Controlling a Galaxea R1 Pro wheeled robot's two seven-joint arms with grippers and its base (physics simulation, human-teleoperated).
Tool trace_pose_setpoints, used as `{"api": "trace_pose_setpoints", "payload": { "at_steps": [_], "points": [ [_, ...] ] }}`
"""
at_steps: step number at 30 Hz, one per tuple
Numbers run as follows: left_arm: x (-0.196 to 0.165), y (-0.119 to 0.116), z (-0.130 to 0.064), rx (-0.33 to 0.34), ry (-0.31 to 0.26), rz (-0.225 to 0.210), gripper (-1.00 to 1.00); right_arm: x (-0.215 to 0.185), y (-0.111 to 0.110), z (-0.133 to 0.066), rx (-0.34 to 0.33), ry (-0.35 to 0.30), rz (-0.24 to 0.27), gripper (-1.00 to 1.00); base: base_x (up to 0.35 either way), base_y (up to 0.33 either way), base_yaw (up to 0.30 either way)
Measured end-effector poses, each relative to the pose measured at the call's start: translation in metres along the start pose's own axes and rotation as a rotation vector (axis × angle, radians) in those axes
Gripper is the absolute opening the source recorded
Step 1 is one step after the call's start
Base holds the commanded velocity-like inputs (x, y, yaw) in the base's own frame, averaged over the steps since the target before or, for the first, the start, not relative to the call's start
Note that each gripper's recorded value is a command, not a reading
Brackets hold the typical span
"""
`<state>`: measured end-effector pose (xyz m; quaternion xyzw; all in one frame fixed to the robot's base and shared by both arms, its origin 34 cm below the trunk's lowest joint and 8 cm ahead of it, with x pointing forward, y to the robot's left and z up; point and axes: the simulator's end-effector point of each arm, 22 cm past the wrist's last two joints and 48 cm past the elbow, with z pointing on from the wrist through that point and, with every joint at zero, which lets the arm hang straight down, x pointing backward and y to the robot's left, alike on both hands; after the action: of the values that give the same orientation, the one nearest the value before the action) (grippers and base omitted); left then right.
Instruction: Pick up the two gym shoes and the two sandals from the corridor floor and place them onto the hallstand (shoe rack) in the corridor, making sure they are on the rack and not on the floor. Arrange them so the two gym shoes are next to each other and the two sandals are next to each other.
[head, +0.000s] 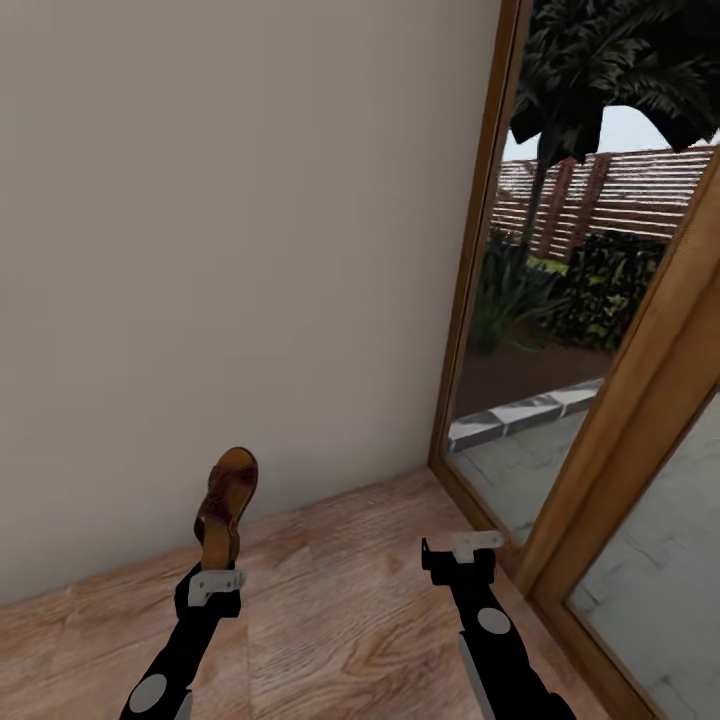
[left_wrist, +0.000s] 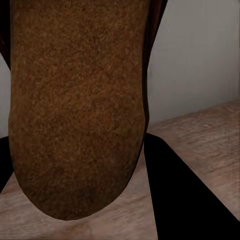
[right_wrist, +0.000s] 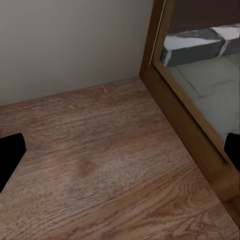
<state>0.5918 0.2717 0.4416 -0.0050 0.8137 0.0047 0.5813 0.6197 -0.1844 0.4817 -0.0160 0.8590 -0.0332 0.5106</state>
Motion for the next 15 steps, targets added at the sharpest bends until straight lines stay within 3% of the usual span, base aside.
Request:
{"api": "trace_pose_setpoints", "payload": {
  "at_steps": [9, 15],
  "points": [
    [0.0001, -0.0001, 0.0000, 0.000, 0.000, 0.001, -1.00, -0.0001, 0.0001, -0.0001, 0.000, 0.000, 0.000, 1.00, 0.211, -0.175, 0.279],
    [-0.0005, 0.0001, 0.0001, 0.000, -0.002, 0.000, -1.00, 0.0002, -0.0002, 0.0001, 0.000, 0.000, 0.000, 1.00, 0.082, -0.050, 0.279]
  ]
}}
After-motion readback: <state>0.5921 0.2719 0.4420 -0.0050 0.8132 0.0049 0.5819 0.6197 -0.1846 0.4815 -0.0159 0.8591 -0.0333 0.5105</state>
